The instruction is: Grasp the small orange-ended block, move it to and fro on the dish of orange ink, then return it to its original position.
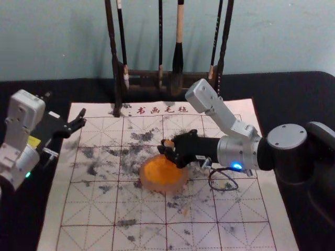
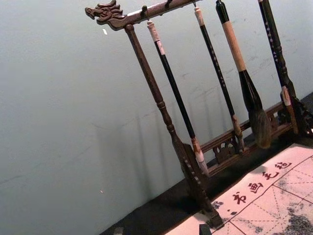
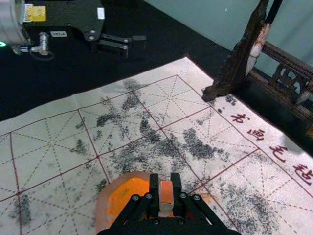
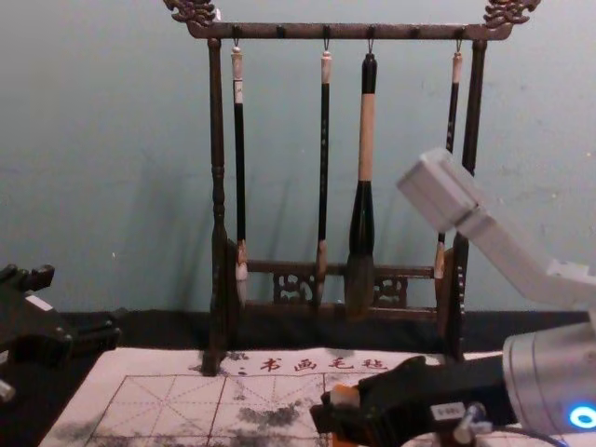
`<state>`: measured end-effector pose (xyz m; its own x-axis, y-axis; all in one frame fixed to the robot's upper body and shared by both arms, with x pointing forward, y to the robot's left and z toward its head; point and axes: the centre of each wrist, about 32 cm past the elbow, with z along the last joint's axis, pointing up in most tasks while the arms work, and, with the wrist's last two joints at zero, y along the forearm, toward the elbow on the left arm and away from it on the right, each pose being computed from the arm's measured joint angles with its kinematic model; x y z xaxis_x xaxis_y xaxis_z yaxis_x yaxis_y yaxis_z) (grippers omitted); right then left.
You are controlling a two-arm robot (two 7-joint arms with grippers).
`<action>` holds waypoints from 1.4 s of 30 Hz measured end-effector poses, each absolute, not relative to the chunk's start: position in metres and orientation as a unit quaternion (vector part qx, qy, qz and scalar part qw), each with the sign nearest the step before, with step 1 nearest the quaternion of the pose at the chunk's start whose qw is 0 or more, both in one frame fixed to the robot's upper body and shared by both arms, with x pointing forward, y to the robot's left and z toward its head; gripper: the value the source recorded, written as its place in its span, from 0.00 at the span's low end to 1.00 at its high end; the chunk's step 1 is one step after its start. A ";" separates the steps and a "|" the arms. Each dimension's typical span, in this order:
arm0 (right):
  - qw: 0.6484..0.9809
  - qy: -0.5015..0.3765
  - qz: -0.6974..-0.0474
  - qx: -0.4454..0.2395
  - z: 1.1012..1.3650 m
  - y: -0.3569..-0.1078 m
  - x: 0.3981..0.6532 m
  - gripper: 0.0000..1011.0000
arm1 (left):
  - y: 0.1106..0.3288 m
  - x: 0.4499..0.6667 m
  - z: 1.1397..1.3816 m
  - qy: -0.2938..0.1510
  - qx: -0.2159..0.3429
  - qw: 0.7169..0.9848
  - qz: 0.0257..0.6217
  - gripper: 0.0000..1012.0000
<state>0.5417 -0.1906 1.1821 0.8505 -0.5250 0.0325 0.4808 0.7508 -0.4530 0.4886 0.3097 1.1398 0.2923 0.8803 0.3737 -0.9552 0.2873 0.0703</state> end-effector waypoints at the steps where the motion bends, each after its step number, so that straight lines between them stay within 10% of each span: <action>1: 0.935 0.049 -0.268 -0.228 1.182 -0.191 0.540 0.11 | 0.310 0.489 1.140 -0.132 0.142 0.791 0.580 0.99; 42: 0.945 0.052 -0.241 -0.216 1.177 -0.172 0.531 0.11 | 0.310 0.489 1.140 -0.132 0.141 0.791 0.580 0.99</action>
